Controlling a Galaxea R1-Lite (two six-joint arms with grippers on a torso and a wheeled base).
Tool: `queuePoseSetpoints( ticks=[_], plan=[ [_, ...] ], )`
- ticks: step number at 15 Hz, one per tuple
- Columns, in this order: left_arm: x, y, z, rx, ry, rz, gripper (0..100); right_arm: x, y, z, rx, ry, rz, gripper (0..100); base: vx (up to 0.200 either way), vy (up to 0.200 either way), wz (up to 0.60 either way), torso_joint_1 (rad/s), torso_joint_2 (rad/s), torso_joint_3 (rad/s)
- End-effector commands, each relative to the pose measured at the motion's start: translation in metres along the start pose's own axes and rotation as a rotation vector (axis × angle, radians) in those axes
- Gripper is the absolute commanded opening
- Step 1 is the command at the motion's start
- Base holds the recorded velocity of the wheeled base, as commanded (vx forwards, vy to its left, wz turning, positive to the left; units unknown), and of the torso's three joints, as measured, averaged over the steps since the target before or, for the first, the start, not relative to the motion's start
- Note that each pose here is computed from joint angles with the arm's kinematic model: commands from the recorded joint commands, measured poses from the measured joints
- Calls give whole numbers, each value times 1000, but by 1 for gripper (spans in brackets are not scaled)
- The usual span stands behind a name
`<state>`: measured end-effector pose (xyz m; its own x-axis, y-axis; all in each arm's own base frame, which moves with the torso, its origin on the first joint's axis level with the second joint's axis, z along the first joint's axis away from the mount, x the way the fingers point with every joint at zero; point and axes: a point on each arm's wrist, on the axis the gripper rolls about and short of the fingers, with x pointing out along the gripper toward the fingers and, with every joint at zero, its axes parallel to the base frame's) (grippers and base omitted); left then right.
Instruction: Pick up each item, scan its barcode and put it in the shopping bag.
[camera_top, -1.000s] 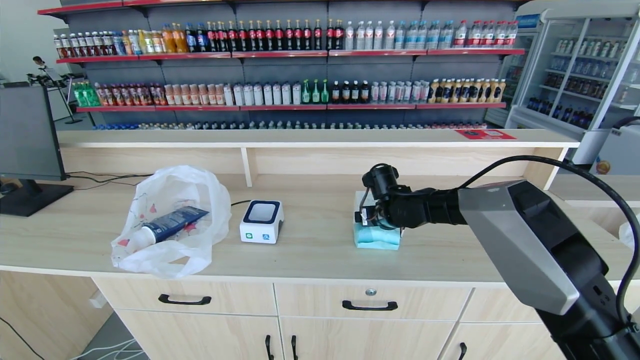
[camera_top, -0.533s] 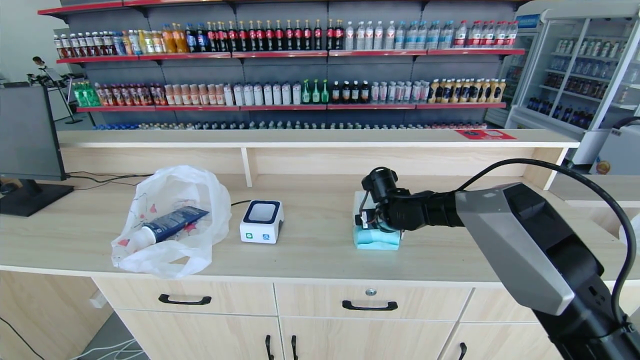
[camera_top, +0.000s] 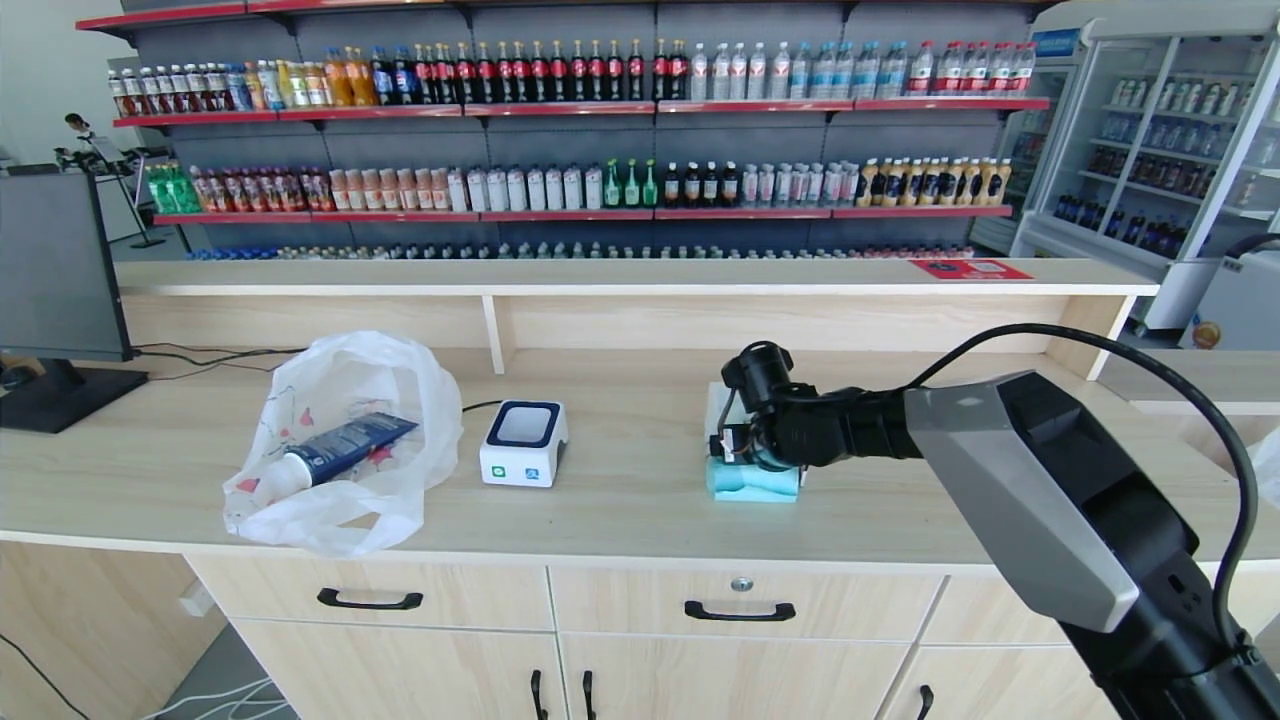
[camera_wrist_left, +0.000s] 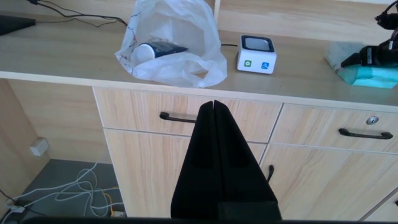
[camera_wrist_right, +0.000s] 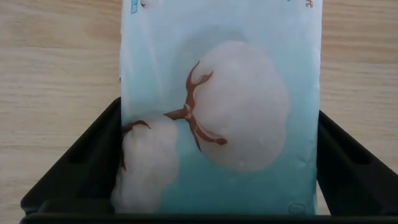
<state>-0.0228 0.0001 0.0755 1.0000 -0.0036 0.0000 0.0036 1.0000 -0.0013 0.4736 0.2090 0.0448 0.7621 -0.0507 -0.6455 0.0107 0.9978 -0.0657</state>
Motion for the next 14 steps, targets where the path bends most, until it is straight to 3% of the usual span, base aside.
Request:
queuePoseSetpoints(
  ticks=[1, 2, 14],
  plan=[
    [0, 0, 0, 0, 0, 1, 0, 3, 2, -5, -8, 12, -1, 100, 0, 0, 0, 0, 0, 0],
    [0, 0, 0, 0, 0, 1, 0, 4, 3, -6, -12, 17, 2, 0, 0, 0, 0, 0, 0, 0],
    [0, 0, 0, 0, 0, 1, 0, -24, 6, 16, 1, -45, 29, 0, 0, 0, 0, 0, 0, 0]
  ],
)
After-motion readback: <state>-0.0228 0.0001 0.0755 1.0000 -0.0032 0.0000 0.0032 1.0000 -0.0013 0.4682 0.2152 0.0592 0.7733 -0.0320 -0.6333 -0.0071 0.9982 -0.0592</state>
